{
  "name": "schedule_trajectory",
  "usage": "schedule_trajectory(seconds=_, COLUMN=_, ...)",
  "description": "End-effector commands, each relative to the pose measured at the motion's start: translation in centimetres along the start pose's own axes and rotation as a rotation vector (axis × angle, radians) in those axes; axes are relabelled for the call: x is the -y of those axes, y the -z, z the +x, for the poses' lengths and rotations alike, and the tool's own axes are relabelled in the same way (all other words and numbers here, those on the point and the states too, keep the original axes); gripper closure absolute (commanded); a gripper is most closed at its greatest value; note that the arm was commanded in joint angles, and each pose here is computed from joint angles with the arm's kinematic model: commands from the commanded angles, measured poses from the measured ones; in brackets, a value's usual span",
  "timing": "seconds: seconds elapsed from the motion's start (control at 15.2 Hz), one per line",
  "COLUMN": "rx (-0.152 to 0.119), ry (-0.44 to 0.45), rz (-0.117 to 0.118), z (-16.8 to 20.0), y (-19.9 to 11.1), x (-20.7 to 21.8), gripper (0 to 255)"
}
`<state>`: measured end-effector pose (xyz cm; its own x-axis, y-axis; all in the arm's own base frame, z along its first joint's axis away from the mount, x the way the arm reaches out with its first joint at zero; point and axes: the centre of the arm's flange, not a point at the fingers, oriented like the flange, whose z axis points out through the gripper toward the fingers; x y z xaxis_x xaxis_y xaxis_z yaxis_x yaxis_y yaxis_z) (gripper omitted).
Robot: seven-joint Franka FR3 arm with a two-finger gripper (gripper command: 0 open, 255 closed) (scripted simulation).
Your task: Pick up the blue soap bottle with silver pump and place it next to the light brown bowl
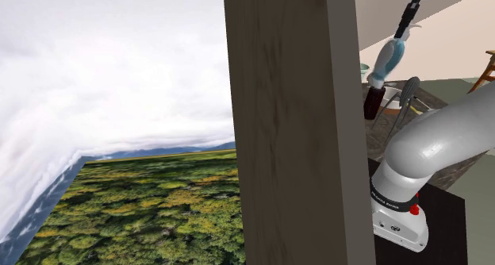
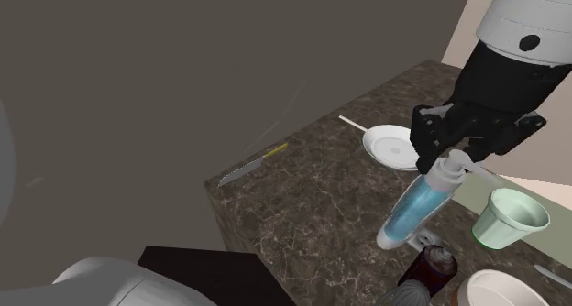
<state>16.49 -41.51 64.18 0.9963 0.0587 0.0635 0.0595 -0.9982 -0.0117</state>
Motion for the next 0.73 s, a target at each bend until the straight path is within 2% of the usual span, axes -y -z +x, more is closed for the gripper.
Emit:
schedule_trajectory(seconds=0.0, rx=0.0, ry=0.001, rz=-0.001, z=-2.2, y=-0.4, x=-1.7, gripper=255)
schedule_trajectory(seconds=0.66, rx=0.0, ry=0.001, rz=-0.001, z=-13.0, y=-2.6, x=-8.8, gripper=255)
